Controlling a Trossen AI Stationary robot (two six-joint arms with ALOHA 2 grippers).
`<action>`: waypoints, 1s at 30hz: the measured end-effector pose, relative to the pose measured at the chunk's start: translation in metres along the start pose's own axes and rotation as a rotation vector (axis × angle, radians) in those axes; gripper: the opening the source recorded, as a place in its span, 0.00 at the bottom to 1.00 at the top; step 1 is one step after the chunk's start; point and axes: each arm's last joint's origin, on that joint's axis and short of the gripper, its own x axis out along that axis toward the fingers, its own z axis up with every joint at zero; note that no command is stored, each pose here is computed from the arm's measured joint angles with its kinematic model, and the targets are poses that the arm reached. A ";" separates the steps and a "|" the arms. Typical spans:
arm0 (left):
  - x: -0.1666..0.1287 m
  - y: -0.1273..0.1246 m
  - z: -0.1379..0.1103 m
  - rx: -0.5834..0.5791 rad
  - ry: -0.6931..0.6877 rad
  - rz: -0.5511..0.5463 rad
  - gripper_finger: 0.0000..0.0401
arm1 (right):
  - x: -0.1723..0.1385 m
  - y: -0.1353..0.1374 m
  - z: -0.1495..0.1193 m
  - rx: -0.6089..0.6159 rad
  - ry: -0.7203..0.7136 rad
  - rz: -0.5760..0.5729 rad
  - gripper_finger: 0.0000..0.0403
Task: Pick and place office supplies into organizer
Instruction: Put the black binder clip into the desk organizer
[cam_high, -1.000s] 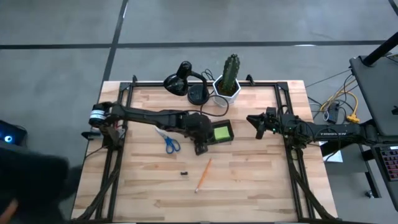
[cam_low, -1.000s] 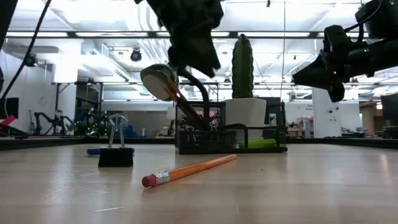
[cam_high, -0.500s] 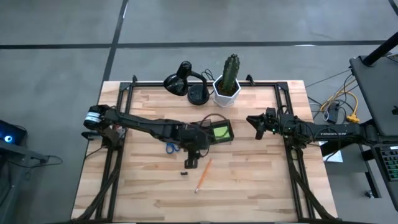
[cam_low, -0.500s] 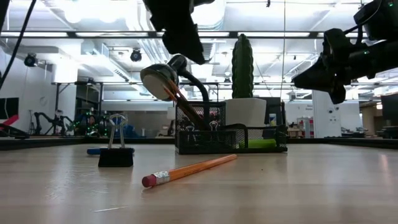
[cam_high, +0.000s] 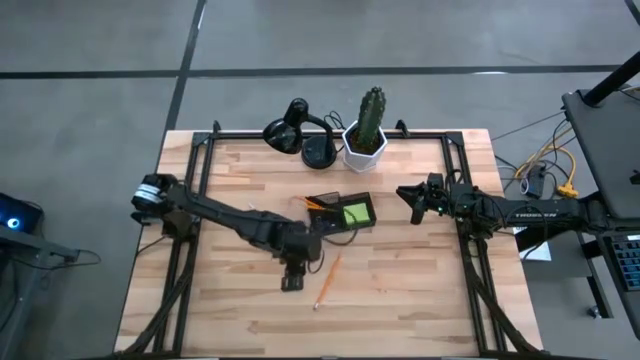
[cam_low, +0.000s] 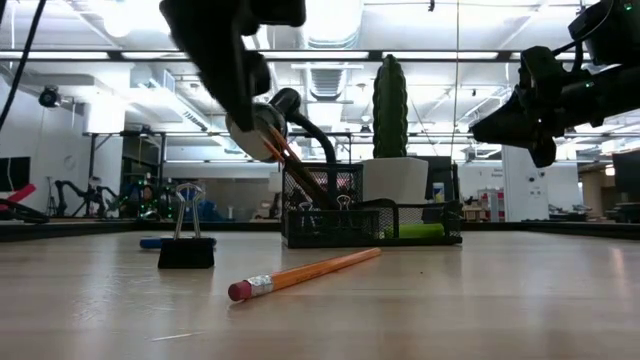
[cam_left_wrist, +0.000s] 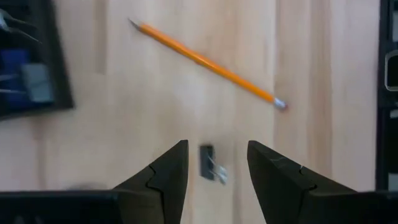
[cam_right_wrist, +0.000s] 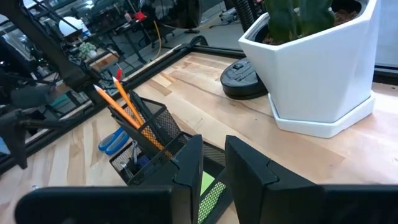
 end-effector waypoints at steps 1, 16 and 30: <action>0.002 -0.004 -0.003 -0.001 0.007 -0.003 0.37 | 0.000 0.000 0.000 0.000 0.000 0.000 0.15; 0.022 -0.011 -0.027 0.009 0.076 0.003 0.37 | 0.000 0.000 0.000 -0.003 0.001 0.001 0.15; 0.045 -0.006 -0.040 0.012 0.069 -0.002 0.37 | 0.000 0.000 -0.001 -0.006 0.007 -0.004 0.15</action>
